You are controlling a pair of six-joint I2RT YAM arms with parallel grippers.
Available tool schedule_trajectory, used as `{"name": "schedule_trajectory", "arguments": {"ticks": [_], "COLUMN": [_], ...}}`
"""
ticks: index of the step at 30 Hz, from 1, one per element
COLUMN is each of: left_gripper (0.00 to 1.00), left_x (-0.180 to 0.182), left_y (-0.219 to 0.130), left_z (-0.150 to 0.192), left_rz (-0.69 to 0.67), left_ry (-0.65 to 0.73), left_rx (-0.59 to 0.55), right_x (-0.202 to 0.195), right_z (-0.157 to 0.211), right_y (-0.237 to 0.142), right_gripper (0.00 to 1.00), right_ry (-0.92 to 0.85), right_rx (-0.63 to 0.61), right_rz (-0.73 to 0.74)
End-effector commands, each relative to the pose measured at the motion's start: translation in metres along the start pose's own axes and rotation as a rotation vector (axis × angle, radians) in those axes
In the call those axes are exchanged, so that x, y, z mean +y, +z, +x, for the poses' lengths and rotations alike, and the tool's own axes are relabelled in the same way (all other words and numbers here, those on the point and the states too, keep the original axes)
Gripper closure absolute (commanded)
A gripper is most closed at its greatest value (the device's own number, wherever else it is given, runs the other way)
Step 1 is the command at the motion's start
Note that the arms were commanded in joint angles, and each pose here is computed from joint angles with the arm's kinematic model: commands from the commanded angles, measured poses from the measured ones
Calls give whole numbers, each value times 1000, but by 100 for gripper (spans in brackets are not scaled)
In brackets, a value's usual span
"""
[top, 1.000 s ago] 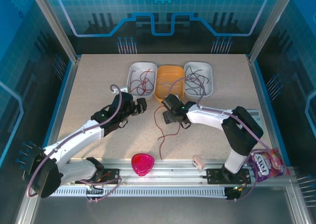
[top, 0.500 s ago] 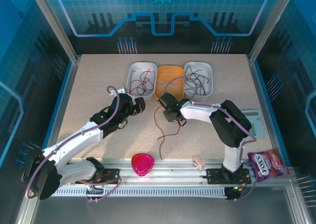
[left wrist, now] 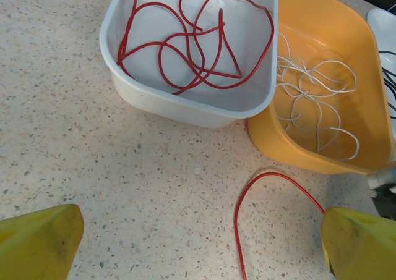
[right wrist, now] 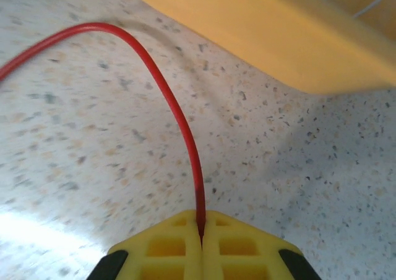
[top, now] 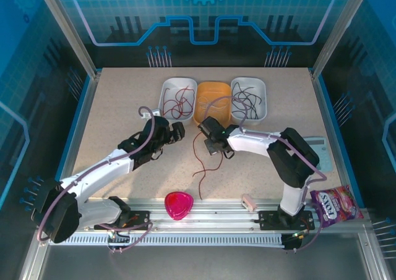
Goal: Untangle the cables
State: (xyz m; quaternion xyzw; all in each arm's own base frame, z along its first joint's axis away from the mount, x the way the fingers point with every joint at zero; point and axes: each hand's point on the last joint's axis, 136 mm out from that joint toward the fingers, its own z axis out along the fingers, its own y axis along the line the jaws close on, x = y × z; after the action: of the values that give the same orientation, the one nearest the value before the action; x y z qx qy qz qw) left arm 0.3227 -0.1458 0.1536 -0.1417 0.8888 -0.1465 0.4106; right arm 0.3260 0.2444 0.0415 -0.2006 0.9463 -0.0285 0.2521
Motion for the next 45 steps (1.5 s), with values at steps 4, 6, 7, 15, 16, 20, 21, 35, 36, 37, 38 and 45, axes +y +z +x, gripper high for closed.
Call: {"name": "schedule_trajectory", "arguments": {"ticks": [4, 6, 7, 15, 16, 20, 21, 35, 36, 37, 38, 45], "left_gripper": [1, 1, 1, 1, 1, 2, 2, 23, 25, 27, 28, 37], "left_x": [-17, -24, -29, -71, -77, -88, -89, -101, -103, -104, -106, -111], "left_y": [5, 5, 4, -10, -13, -17, -17, -10, -9, -7, -4, 13], "left_z": [10, 14, 15, 15, 14, 15, 14, 26, 27, 29, 33, 48], "left_rz": [83, 125, 151, 376, 400, 451, 458, 590, 599, 606, 611, 606], "left_ry": [40, 68, 80, 183, 194, 235, 239, 214, 209, 202, 197, 199], "left_rx": [48, 68, 74, 110, 117, 165, 169, 271, 278, 288, 300, 346], "right_x": [4, 2, 0, -15, -17, -22, -23, -36, -36, -35, -35, -34], "right_z": [-31, -36, -39, -50, -51, -54, -54, -51, -51, -53, -54, -50], "right_y": [-53, -66, -71, -107, -110, -121, -123, -142, -143, -145, -147, -150], "right_gripper": [100, 100, 100, 100, 100, 100, 100, 100, 100, 100, 100, 100], "right_ry": [-15, -1, 8, 54, 62, 95, 105, 207, 211, 217, 221, 234], "right_rx": [-186, -227, -248, -350, -359, -400, -408, -467, -469, -478, -485, -494], "right_rz": [-45, -59, -62, -71, -73, -103, -111, -206, -211, -219, -226, -254]}}
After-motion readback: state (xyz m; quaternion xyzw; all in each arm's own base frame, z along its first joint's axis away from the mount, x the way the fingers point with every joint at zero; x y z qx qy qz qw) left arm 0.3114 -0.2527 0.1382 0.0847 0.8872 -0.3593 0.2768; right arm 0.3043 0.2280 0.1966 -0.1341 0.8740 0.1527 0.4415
